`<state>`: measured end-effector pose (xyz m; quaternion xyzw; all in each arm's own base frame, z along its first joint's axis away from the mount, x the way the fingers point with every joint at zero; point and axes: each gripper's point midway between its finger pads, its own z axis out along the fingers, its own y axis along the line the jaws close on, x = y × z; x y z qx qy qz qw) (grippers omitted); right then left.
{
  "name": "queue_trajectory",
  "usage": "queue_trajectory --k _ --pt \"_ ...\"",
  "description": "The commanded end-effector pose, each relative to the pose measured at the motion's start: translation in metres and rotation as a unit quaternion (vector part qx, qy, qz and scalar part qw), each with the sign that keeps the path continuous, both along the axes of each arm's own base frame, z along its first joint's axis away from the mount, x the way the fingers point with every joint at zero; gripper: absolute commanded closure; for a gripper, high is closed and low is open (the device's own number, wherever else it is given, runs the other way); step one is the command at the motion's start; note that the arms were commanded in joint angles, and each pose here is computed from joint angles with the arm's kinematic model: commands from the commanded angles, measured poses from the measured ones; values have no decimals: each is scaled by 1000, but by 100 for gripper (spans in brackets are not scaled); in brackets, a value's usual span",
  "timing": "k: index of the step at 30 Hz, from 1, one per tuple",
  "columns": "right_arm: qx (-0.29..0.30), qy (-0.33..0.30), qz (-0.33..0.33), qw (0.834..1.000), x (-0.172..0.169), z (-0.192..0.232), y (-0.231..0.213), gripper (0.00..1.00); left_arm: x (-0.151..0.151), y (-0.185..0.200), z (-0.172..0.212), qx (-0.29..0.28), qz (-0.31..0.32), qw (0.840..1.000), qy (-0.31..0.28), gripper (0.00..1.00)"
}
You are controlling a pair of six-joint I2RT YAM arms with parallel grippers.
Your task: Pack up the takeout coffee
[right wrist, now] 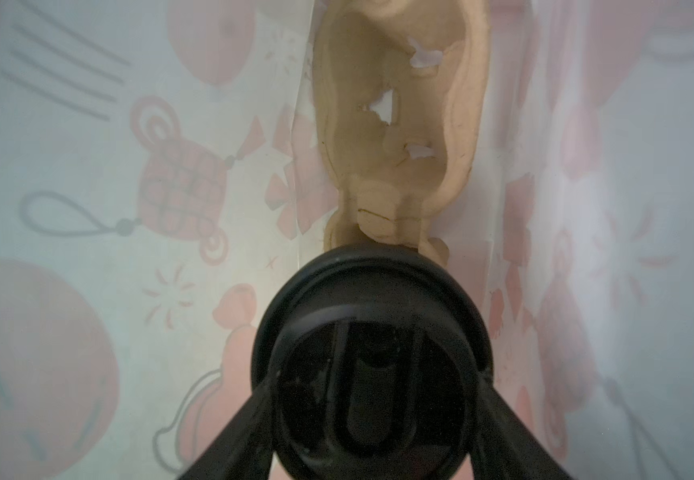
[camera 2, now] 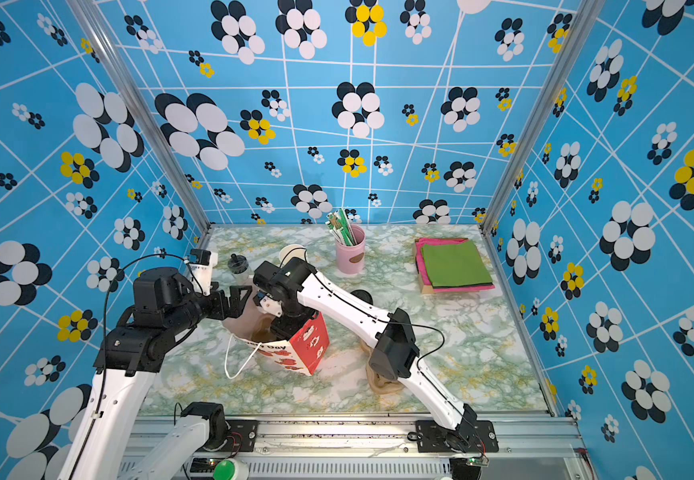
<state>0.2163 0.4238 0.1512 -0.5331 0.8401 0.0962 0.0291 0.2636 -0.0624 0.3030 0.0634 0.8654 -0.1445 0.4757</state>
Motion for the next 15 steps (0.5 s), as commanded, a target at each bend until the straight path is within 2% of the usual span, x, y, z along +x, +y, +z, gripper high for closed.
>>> queue_trajectory --k 1,9,15 --pt "-51 13 6 999 -9 -14 -15 34 2 -1 6 -11 1 1000 -10 1" --pt "-10 -4 8 1000 -7 14 -8 31 3 -1 6 -12 2 1000 -10 1" --pt "-11 -16 9 1000 -4 17 -10 33 3 -1 5 -13 3 1000 -8 1"
